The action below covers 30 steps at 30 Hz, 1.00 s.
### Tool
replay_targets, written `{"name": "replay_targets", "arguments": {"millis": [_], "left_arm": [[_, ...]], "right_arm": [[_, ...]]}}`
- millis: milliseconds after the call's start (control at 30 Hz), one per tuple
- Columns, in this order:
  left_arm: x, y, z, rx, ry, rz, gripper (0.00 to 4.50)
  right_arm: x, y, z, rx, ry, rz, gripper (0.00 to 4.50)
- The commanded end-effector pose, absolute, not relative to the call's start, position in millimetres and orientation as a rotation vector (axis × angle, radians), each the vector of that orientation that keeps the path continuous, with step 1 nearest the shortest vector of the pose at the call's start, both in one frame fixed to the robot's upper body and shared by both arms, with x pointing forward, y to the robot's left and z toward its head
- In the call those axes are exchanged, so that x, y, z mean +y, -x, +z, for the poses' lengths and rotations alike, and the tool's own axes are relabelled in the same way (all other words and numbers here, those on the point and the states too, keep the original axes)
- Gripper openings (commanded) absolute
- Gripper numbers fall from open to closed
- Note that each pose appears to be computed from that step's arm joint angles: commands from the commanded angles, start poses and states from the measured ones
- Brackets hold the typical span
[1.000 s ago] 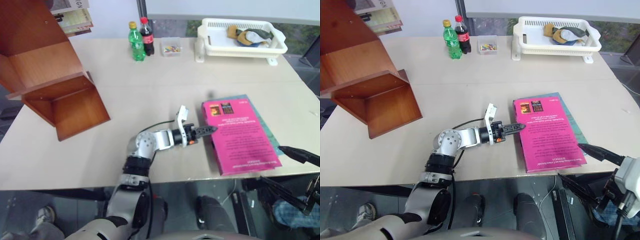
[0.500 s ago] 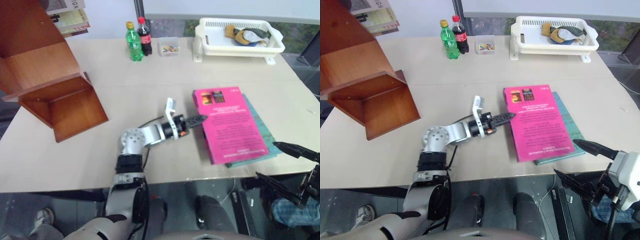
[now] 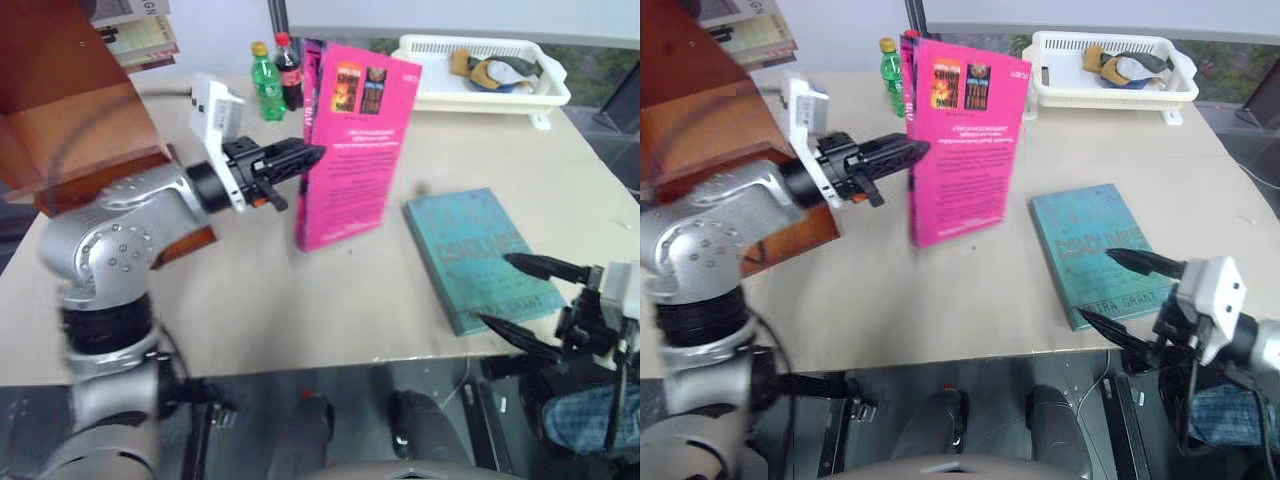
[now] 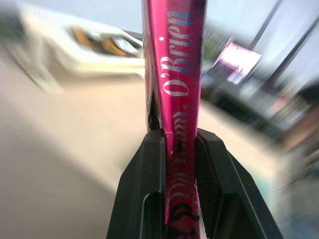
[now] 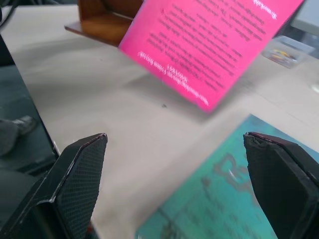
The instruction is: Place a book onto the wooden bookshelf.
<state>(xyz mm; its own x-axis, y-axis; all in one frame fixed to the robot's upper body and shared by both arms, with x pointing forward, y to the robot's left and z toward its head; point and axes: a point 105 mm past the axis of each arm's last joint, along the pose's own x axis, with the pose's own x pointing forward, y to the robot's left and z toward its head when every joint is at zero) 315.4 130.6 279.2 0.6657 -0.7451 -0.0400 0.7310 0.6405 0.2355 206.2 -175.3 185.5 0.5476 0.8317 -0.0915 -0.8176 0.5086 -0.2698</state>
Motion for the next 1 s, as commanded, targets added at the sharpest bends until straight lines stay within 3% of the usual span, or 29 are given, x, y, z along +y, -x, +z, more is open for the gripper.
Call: {"name": "replay_targets", "arguments": {"millis": [33,233,367,600,867,1000], "left_arm": [[134,-313,301,-0.225,-0.640,-0.689,0.83],[131,-301,343,-0.410,-1.273,-0.499,0.83],[142,-302,363,-0.420,-1.412,-0.402,0.83],[188,-304,386,-0.144,-1.474,-0.337,0.83],[177,-281,415,-0.051,-1.276,-0.438,0.83],[194,-276,414,0.083,-1.279,-0.384,0.83]], "right_arm": [[-170,-215,186,-0.056,0.289,1.039,4.50],[-158,-236,184,-0.087,0.274,1.126,4.50],[-149,-249,181,-0.112,0.260,1.169,4.50],[-134,-265,178,-0.152,0.245,1.228,4.50],[-124,-278,178,-0.187,0.246,1.268,4.50],[-120,-283,178,-0.206,0.246,1.284,4.50]]}}
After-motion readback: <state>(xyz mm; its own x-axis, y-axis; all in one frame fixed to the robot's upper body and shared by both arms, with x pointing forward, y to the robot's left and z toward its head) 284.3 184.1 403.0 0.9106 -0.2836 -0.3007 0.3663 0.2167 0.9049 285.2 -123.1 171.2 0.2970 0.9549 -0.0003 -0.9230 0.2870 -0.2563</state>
